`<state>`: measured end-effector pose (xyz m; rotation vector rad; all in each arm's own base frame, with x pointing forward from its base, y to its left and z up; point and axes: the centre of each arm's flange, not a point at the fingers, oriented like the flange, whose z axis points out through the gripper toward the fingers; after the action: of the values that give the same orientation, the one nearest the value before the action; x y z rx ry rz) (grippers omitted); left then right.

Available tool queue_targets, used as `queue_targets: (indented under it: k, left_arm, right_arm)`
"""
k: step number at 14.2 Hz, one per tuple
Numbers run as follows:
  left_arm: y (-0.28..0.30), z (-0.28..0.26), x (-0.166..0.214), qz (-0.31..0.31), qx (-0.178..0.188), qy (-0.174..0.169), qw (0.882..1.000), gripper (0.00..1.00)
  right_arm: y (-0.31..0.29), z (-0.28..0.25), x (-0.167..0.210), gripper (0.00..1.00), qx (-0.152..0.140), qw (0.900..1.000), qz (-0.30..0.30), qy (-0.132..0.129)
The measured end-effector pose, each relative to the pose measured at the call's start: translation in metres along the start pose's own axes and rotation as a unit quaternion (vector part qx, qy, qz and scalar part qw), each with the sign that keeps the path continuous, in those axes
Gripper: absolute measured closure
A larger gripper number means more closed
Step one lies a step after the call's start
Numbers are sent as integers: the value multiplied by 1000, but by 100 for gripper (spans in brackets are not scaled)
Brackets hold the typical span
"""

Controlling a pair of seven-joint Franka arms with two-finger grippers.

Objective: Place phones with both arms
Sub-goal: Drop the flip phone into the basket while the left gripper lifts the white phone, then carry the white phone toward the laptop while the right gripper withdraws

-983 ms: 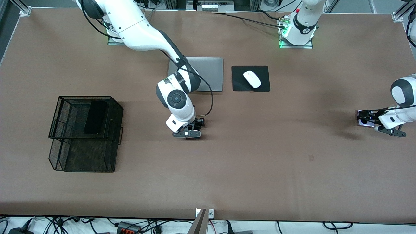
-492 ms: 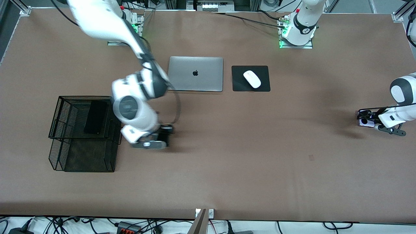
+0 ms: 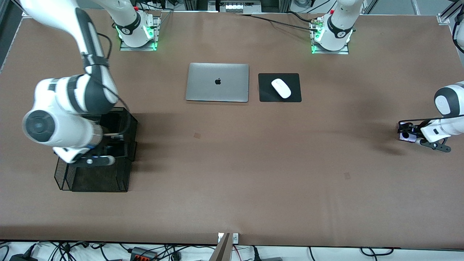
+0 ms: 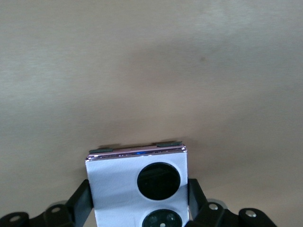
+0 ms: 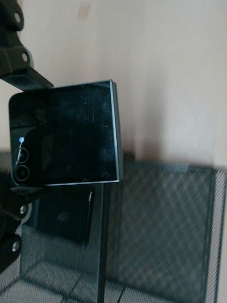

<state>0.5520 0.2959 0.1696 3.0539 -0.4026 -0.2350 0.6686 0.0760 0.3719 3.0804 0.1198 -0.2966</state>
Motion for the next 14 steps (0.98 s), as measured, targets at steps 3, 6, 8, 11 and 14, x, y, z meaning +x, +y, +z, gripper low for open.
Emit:
queue_targets:
  k: [3, 6, 8, 11, 14]
  left_arm:
    - [56, -23, 35, -31, -24, -30, 999, 16]
    - [145, -69, 83, -69, -48, -59, 995, 16]
    - [198, -96, 108, -106, -76, -67, 989, 16]
    - [301, -127, 155, -158, -78, -58, 983, 16]
    - [401, -144, 185, -165, -80, -46, 982, 16]
  right_arm:
    - [51, 25, -9, 18, -20, 999, 14, -29]
    - [88, 34, -21, 18, -25, 998, 33, -44]
    - [106, 34, -27, 18, -23, 998, 44, -46]
    - [131, 41, -33, 18, -18, 997, 57, -52]
    - [140, 51, -36, 18, -16, 996, 61, -55]
